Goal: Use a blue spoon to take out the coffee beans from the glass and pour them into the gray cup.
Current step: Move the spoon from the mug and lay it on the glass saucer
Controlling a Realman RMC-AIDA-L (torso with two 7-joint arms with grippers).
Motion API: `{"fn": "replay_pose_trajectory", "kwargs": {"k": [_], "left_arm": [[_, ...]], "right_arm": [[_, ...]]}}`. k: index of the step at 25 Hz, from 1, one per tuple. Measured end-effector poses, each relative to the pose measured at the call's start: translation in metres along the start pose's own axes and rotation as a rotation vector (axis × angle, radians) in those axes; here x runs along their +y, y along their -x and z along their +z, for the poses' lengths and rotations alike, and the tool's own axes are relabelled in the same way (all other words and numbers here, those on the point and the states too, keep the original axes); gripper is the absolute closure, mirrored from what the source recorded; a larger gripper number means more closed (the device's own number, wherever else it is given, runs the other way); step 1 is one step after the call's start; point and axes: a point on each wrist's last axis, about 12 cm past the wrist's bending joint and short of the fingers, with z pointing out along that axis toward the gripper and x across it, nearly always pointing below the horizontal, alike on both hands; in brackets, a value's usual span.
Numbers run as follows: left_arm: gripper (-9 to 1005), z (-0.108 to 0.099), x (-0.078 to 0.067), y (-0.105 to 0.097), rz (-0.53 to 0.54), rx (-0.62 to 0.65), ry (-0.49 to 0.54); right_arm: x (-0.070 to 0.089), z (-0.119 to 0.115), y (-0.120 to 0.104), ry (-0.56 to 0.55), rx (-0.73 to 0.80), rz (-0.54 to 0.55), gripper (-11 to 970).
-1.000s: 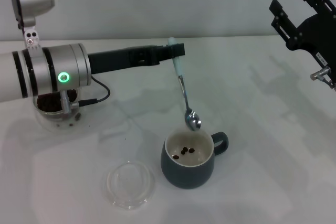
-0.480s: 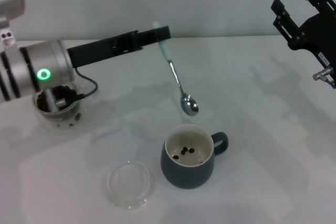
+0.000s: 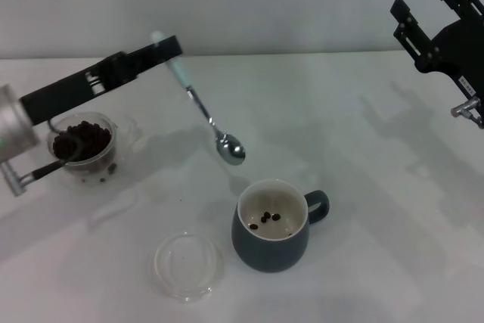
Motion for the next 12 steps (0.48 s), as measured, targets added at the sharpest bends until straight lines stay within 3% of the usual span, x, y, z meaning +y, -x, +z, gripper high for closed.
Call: {"fn": "replay_pose_trajectory", "kwargs": {"k": [12], "left_arm": [[859, -0.037, -0.004, -0.014, -0.024, -0.068, -0.047]], "right_arm": [[0.004, 0.000, -0.001, 0.017, 0.003, 0.011, 278]]}}
